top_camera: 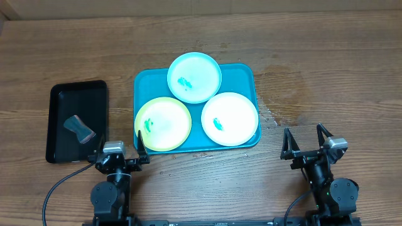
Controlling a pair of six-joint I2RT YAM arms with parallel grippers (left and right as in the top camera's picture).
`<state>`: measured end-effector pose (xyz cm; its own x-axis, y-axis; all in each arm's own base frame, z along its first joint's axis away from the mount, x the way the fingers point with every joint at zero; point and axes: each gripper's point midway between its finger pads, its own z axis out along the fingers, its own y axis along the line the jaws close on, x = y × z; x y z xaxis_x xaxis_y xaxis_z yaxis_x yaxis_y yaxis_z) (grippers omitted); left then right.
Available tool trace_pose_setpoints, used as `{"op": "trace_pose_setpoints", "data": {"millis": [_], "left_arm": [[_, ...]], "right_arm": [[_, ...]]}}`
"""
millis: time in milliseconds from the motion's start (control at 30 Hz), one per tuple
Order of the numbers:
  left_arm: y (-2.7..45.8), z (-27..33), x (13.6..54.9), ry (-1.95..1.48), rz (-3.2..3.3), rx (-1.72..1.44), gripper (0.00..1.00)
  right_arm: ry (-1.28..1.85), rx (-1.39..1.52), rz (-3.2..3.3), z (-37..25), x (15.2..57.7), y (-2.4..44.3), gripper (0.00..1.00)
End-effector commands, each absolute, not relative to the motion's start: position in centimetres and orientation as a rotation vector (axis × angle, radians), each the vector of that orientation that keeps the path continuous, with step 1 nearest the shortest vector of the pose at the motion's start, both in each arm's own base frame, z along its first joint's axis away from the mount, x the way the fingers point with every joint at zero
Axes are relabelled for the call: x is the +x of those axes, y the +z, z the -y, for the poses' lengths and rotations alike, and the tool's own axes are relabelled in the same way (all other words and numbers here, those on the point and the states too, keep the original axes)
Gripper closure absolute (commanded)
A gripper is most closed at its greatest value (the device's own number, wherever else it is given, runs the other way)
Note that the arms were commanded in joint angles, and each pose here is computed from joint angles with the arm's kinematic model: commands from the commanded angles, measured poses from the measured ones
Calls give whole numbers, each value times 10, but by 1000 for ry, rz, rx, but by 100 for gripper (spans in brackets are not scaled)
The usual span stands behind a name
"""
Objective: Clean dirty plates on tray and stack at the side
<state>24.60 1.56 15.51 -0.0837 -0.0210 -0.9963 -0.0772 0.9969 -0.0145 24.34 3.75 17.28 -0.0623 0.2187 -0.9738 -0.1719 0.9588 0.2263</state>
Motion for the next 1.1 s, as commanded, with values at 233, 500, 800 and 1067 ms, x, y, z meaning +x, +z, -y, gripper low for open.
{"op": "trace_pose_setpoints", "data": {"millis": [233, 500, 800, 1067], "left_arm": [[157, -15, 246, 64, -1645, -56, 0], [157, -15, 246, 64, -1645, -56, 1], [157, -15, 246, 64, -1645, -56, 1], [169, 14, 246, -172, -1596, -22, 0]], "right_arm": [[309, 41, -1596, -36, 244, 171, 0], [309, 41, -1596, -36, 244, 171, 0], [309, 41, -1596, -36, 244, 171, 0], [309, 41, -1596, -36, 244, 171, 0]]}}
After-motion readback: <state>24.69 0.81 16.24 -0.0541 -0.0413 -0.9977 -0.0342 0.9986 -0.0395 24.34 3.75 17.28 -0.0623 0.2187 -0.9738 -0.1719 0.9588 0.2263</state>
